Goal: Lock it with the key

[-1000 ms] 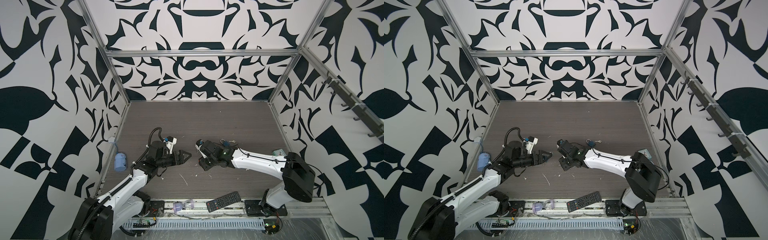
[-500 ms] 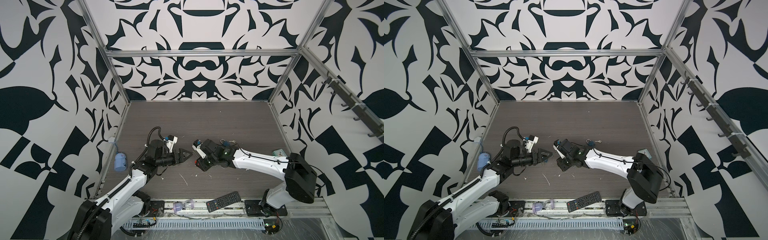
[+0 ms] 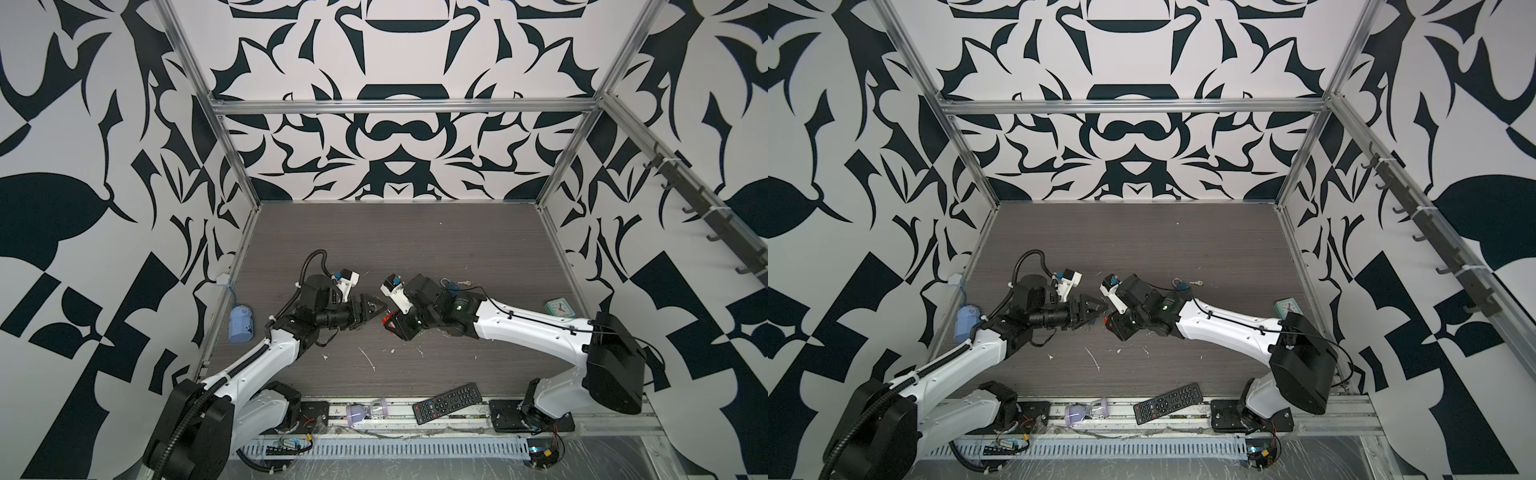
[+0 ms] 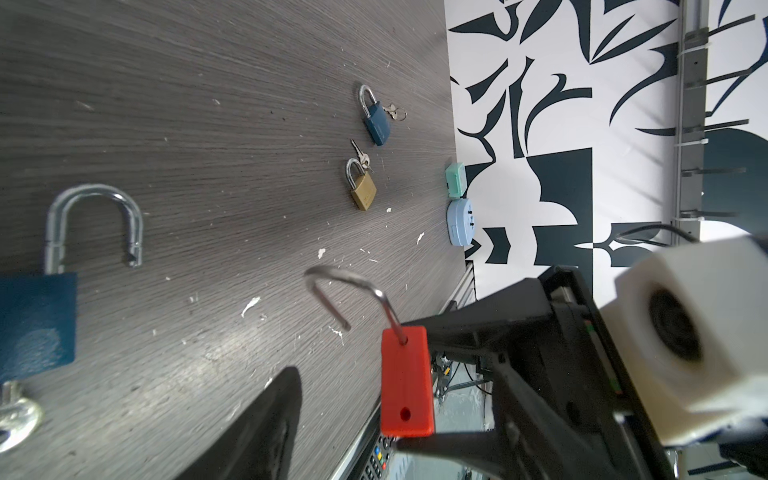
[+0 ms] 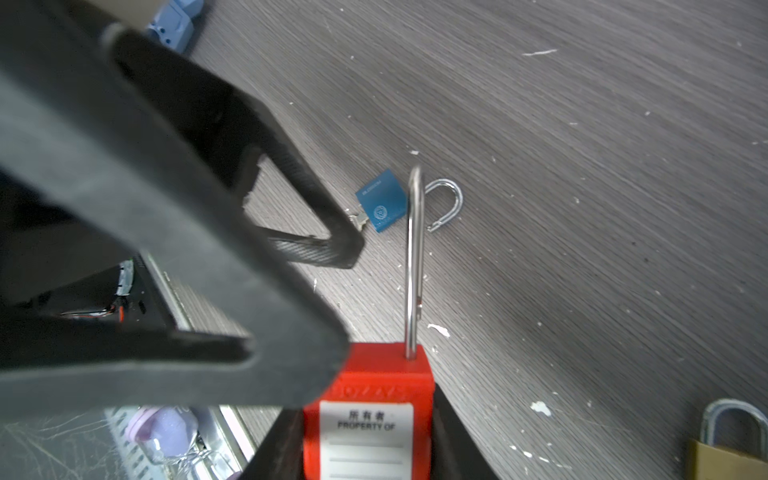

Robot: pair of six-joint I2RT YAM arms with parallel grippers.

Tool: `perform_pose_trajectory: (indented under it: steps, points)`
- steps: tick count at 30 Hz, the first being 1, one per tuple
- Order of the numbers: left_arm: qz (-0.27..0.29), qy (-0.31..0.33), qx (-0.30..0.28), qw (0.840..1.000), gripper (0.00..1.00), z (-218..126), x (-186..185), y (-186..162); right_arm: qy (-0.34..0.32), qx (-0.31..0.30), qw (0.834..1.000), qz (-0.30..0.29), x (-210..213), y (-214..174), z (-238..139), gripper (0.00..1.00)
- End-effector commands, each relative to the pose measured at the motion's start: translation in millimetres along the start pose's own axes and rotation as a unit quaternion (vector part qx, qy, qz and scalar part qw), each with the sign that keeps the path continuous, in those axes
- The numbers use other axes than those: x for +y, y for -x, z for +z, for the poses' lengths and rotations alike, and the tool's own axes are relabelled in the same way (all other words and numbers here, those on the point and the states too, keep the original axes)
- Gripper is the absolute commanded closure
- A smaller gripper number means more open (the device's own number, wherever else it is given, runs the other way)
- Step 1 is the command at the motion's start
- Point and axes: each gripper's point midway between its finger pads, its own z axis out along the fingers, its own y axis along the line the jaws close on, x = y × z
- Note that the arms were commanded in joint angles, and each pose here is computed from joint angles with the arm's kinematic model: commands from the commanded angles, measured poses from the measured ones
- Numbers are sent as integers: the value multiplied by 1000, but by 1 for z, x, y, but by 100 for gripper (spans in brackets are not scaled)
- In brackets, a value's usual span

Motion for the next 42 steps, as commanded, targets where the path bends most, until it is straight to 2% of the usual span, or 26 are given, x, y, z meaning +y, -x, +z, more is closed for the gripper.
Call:
perform_pose_trajectory:
  steps: [1, 6, 13, 18, 31, 39, 42]
  points:
    - [12, -27, 0, 1000, 29, 0, -16, 8, 26, -38, 999, -20, 18, 22, -9, 100]
    - [7, -41, 13, 999, 37, 3, -18, 5, 28, -41, 998, -29, 24, 29, -8, 100]
    - [9, -44, 18, 999, 41, 2, -19, 2, 36, -33, 998, -36, 28, 29, -4, 100]
    - [12, -56, 30, 998, 49, 3, -23, -1, 39, -31, 998, -43, 29, 28, -6, 100]
    - [25, -83, 54, 995, 60, -3, -31, -15, 37, -43, 997, -55, 31, 34, -20, 100]
    - [20, -64, 71, 995, 58, 0, -21, -23, 28, -48, 997, -58, 29, 33, -28, 100]
    - [16, -58, 79, 995, 48, 1, -15, -29, 24, -37, 997, -61, 28, 32, -29, 100]
